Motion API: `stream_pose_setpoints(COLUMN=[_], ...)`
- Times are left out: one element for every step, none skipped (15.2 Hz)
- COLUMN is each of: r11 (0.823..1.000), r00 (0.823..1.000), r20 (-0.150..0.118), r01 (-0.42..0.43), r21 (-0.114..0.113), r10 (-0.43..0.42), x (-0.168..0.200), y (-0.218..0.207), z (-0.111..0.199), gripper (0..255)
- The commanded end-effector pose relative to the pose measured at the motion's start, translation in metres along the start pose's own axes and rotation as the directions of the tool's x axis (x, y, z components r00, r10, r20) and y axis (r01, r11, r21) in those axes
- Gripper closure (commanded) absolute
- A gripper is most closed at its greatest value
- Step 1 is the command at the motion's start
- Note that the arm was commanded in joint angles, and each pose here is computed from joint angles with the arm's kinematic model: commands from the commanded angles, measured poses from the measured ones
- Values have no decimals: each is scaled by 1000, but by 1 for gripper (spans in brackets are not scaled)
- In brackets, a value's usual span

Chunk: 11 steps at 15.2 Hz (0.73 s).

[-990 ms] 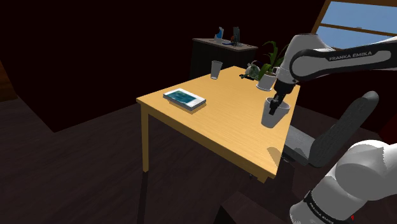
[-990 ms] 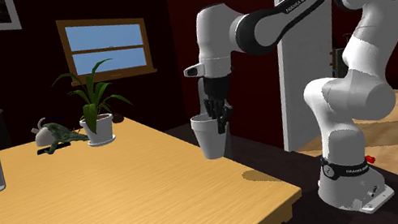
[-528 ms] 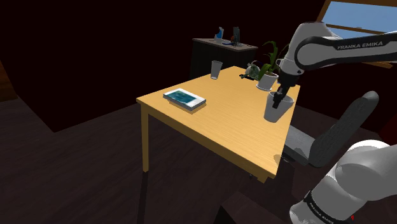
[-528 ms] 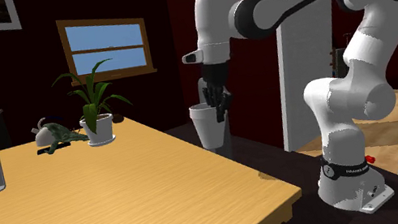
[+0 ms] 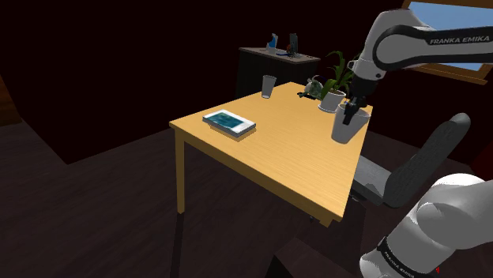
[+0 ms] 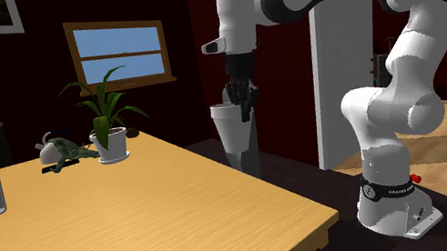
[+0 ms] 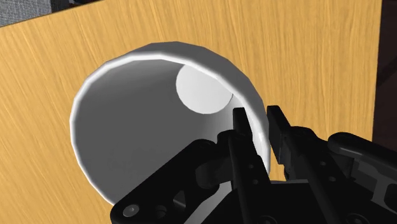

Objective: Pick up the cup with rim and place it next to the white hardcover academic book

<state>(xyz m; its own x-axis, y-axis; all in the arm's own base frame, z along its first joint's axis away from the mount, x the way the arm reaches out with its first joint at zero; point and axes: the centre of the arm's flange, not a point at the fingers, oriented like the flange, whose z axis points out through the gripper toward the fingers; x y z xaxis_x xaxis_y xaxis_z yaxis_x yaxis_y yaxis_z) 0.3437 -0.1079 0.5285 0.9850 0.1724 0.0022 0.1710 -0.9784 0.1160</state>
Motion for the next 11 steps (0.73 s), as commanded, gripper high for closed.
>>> stream_pose_setpoints(r11=[1000, 1000, 1000, 1000, 1000, 1000, 1000, 1000, 1000, 1000, 1000], r00=[1000, 1000, 1000, 1000, 1000, 1000, 1000, 1000, 1000, 1000, 1000], r20=[0, 0, 0, 0, 0, 0, 0, 0, 0, 0, 0], r01=[0, 0, 0, 0, 0, 0, 0, 0, 0, 0, 0], r21=[0, 0, 0, 0, 0, 0, 0, 0, 0, 0, 0], r10=[0, 0, 0, 0, 0, 0, 0, 0, 0, 0, 0], x=[1, 1, 1, 1, 1, 1, 1, 1, 14, 26, 39], y=[1, 1, 2, 3, 3, 4, 5, 5, 4, 3, 3], z=[-11, -17, -22, -27, -32, -38, -43, -44, -40, -37, -33], gripper=[255, 255, 255, 255, 255, 255, 255, 255, 255, 255, 255])
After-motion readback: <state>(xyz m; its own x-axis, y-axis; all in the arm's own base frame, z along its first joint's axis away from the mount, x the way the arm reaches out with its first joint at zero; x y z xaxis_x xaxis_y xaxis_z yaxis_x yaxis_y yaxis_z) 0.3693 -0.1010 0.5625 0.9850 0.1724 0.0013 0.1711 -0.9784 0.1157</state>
